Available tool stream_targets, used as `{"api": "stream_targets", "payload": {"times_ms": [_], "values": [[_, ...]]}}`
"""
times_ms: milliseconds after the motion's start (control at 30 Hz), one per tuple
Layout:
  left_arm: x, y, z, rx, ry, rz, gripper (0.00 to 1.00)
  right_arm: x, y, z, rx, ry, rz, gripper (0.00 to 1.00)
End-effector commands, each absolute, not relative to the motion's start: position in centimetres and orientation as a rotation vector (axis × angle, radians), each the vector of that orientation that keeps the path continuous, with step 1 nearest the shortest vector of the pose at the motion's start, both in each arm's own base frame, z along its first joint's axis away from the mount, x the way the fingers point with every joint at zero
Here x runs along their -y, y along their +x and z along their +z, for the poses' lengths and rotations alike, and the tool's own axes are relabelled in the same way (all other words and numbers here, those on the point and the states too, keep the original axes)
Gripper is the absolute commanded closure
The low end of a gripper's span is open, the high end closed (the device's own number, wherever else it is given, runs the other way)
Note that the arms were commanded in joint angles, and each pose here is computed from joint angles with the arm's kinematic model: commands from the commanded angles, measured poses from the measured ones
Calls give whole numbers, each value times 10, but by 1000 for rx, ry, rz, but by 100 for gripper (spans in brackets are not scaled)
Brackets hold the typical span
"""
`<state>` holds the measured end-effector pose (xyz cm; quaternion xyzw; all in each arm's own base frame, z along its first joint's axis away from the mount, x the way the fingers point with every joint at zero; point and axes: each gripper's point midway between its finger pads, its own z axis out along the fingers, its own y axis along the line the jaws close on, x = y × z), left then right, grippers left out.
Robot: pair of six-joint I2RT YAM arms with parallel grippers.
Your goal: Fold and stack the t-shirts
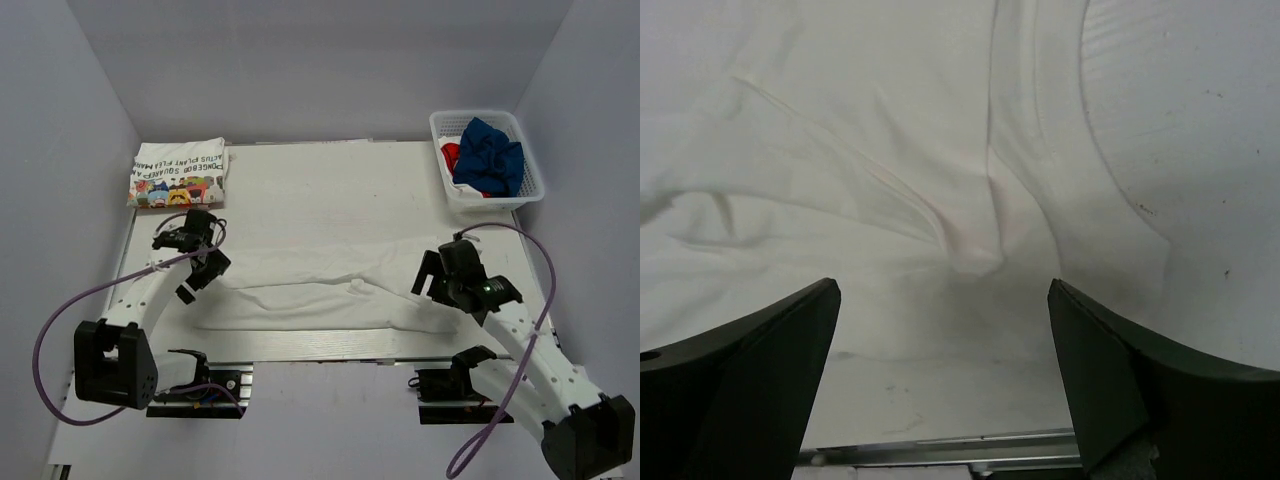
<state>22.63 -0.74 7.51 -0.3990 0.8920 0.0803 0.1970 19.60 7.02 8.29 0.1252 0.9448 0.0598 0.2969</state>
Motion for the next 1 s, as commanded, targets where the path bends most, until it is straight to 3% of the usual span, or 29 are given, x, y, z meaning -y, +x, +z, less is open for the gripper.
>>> {"api": "stream_targets", "payload": {"times_ms": [0, 200, 433, 533, 733, 967], "values": [[13, 239, 119, -2410, -1121, 116, 0, -79, 208, 116, -2381, 396, 276, 10], [35, 285, 115, -2424, -1039, -32, 0, -120, 254, 157, -2206, 182, 484, 10], [50, 327, 87, -2514, -965, -23, 0, -145, 272, 138, -2270, 79, 542, 10], [55, 321, 72, -2583, -947, -8, 0, -144, 273, 128, -2297, 85, 524, 10], [37, 253, 25, -2714, -1004, 199, 0, -135, 267, 104, -2362, 118, 466, 10], [12, 215, 48, -2665, -1074, 345, 0, -121, 256, 87, -2409, 148, 384, 10]]}}
